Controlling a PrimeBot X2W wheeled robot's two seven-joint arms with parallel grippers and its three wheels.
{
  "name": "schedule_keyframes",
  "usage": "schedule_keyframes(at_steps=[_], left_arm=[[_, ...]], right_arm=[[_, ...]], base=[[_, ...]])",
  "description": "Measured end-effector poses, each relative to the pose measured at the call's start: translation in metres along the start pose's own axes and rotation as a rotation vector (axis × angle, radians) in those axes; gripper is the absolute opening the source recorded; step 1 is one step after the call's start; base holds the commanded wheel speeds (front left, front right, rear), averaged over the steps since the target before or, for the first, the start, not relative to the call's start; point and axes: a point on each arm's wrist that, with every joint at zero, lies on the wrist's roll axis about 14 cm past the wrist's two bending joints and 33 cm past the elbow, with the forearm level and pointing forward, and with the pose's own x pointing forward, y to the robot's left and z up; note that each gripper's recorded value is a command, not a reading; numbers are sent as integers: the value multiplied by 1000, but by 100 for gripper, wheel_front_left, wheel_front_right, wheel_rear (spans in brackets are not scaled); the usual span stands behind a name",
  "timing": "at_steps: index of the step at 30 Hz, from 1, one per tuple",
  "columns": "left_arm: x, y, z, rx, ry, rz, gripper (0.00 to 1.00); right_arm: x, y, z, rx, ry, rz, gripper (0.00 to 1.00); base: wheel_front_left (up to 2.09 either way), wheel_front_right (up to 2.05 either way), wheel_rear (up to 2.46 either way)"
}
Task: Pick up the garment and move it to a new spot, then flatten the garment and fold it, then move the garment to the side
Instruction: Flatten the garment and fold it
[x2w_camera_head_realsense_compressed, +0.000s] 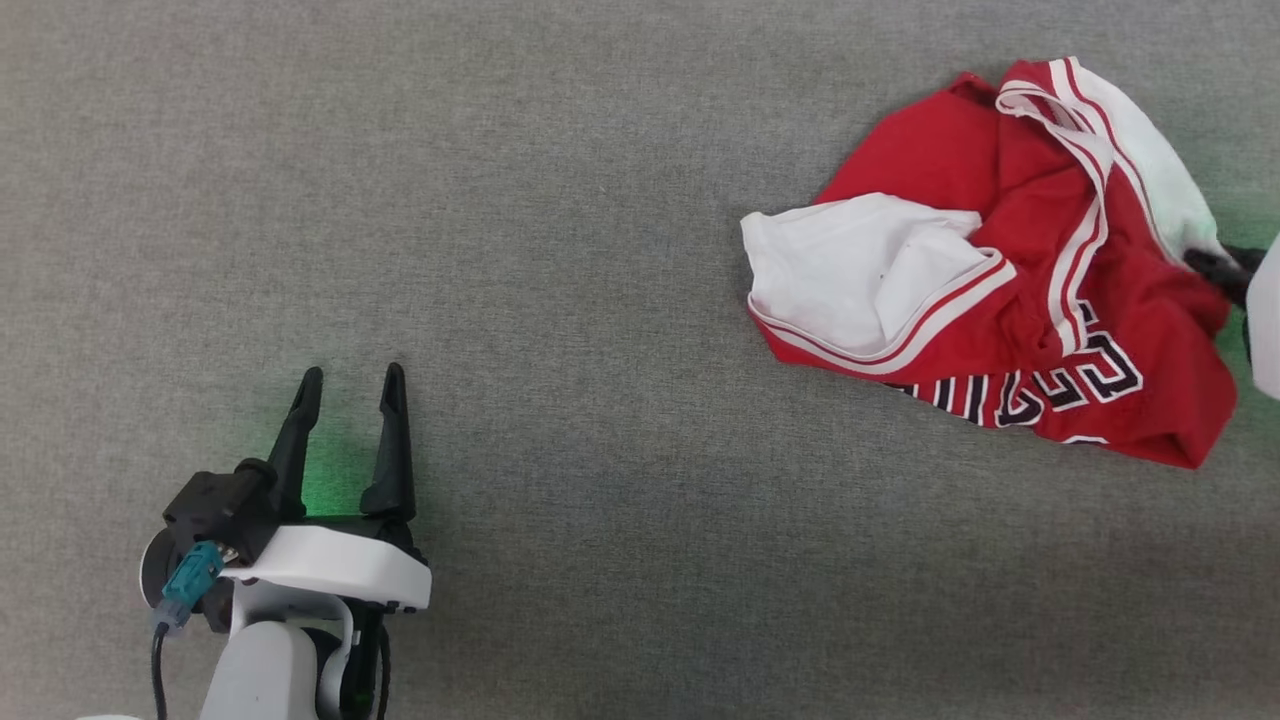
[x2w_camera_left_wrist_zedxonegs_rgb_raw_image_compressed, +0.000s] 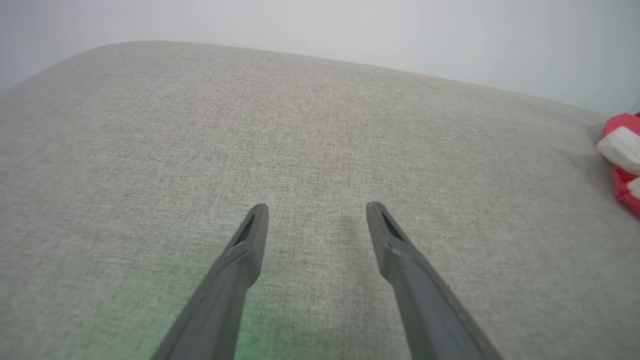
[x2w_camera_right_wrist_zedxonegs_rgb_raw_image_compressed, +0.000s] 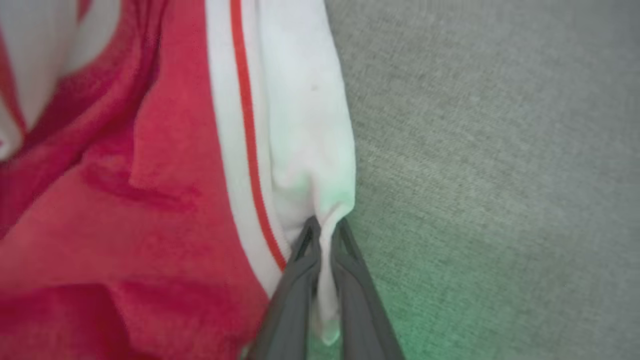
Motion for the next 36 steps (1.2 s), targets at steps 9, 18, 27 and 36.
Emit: schedule_keyframes(at_steps=[9, 18, 27, 36], left_arm=[[6, -14, 8, -6, -23, -42, 100], [12, -23, 7, -3, -23, -70, 100], [24, -44, 24, 22, -65, -161, 100], [50, -110, 97, 177, -235, -465, 100]], right_arm=[[-51, -87, 20, 86, -215, -242, 0], [-97, -169, -20, 218, -235, -500, 0], [-99, -162, -21, 278, -397, -524, 100], [-139, -148, -15, 269, -673, -556, 100]], base=[[0, 0, 0], [0, 0, 0], [0, 0, 0], [0, 0, 0]])
